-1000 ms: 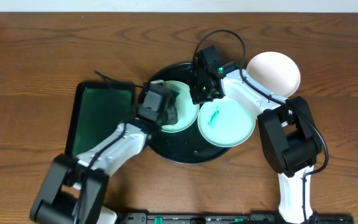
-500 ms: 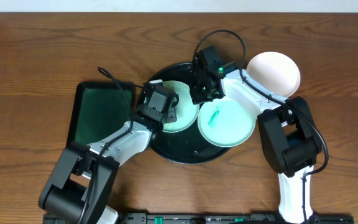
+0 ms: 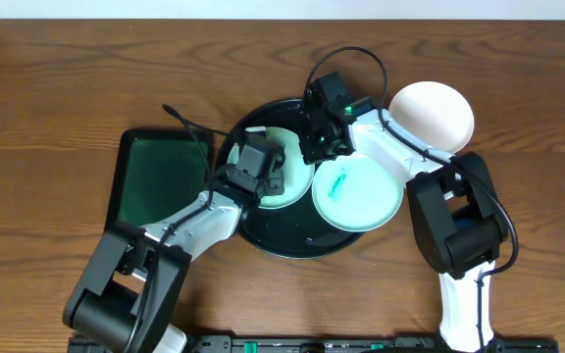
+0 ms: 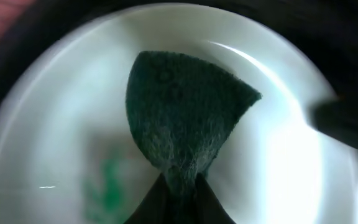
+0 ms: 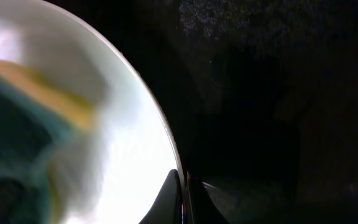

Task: Clean dirty plates on tray and stack at the side
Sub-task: 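Scrub the upper green plate with the sponge in the left gripper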

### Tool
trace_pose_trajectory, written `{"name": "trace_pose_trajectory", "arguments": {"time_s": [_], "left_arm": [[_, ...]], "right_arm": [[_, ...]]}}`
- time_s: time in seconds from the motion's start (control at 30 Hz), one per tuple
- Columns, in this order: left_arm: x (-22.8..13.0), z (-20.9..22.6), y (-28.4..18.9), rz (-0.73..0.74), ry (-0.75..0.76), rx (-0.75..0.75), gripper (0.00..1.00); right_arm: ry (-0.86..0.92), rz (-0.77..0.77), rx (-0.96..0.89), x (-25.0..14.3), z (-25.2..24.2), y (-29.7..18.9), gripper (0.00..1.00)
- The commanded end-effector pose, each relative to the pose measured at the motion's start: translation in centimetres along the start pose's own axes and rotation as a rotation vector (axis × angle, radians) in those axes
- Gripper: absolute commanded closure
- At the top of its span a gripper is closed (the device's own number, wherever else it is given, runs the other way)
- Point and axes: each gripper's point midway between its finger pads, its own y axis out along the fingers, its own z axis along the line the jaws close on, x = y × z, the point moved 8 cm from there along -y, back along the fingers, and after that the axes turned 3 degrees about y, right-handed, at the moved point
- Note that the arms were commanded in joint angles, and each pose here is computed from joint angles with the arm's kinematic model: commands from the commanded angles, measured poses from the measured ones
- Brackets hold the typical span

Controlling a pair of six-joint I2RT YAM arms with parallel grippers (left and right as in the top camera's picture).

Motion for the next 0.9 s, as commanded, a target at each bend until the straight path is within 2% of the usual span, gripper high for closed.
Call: {"name": "trace_pose_trajectory", "arguments": {"time_s": [0.0,0.1,0.5,0.73,0.87], "left_arm": [[-0.4,-2.1,-0.5,0.033,-0.004,-0.12,0.93],[-0.6,-1.4,-0.1,0.022,-0.001,-0.041,0.92],[-1.3,6.8,1.2,-0.043,0.015,0.563,0.93],[0.2,9.2,-0.1,-0.112,0.0,0.71,0.93],[1.3,8.2,-0.8,-0.146,-0.021,0.644,0.92]], "right_arm": [[-0.002,0.034,-0.028,-0.7,-0.1,1.7,0.99],[-0.002,0.035,-0.028,-0.7,-0.1,1.7,0.99],[-0.016,0.058,-0.035,-1.1,-0.2,1.6,0.99],[-0.019,0.061,-0.042,-1.2,-0.3,1.6,0.99],[-0.018,0.06,-0.043,-1.1,-0.3,1.6,0.99]]}}
